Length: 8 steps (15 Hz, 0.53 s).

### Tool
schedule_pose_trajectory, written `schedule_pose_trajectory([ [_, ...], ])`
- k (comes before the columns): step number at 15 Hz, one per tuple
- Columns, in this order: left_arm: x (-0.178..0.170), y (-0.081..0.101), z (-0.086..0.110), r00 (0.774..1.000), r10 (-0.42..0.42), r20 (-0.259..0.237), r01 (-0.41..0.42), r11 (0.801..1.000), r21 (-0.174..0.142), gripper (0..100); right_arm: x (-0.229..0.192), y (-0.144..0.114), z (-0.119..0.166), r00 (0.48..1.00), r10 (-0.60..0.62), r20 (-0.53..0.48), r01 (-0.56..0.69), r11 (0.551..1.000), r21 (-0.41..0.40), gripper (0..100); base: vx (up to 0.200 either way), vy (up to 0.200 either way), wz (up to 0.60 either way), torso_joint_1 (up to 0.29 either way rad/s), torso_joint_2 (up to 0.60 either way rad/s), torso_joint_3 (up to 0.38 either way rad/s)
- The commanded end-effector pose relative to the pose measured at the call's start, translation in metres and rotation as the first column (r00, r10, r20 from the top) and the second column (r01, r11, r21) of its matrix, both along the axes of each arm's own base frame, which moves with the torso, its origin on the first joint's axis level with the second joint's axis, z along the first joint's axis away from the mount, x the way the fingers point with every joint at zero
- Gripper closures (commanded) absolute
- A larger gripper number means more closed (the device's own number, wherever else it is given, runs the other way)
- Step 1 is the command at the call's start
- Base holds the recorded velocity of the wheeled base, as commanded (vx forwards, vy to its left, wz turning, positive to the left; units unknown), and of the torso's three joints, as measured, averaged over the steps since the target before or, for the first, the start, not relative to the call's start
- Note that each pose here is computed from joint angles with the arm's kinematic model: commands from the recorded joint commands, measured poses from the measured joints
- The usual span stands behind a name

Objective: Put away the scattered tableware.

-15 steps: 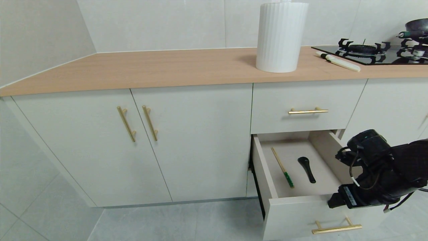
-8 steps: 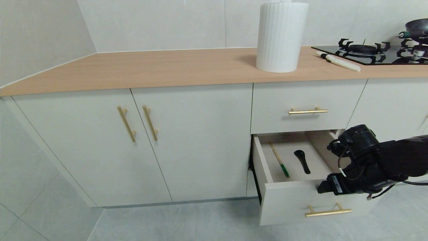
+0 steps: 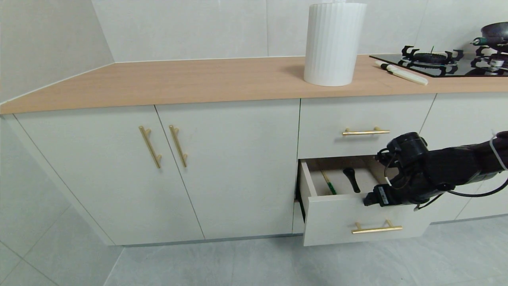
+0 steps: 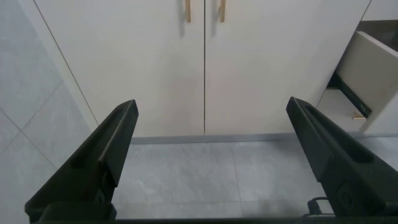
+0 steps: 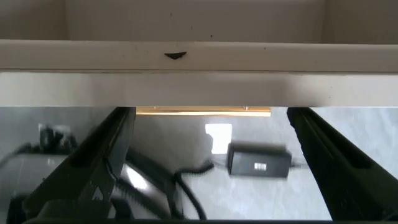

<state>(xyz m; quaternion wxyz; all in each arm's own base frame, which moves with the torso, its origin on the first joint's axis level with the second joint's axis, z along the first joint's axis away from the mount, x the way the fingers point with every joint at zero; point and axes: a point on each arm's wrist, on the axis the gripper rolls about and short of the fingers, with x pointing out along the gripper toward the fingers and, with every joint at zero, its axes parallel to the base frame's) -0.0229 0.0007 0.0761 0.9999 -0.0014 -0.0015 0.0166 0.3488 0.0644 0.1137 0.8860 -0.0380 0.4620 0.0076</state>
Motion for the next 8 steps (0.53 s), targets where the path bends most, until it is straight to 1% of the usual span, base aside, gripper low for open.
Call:
schedule_pose_trajectory([
  [1, 0.0, 0.0, 0.0, 1.0, 0.001, -0.001, -0.001, 1.0, 0.001, 0, 0.021, 0.0, -0.005, 1.0, -0.006, 0.016, 0.006, 1.0, 0.002, 0, 0.0, 0.0, 0.0, 0.0, 0.0, 0.0],
  [4, 0.0, 0.0, 0.0, 1.0, 0.001, -0.001, -0.001, 1.0, 0.0, 0, 0.041, 0.003, -0.006, 0.999, -0.011, 0.046, 0.011, 1.0, 0.009, 0, 0.0, 0.0, 0.0, 0.0, 0.0, 0.0],
  [8, 0.0, 0.0, 0.0, 1.0, 0.001, -0.001, -0.001, 1.0, 0.0, 0, 0.064, -0.007, -0.009, 0.996, -0.047, 0.078, 0.046, 0.999, 0.02, 0, 0.0, 0.0, 0.0, 0.0, 0.0, 0.0],
])
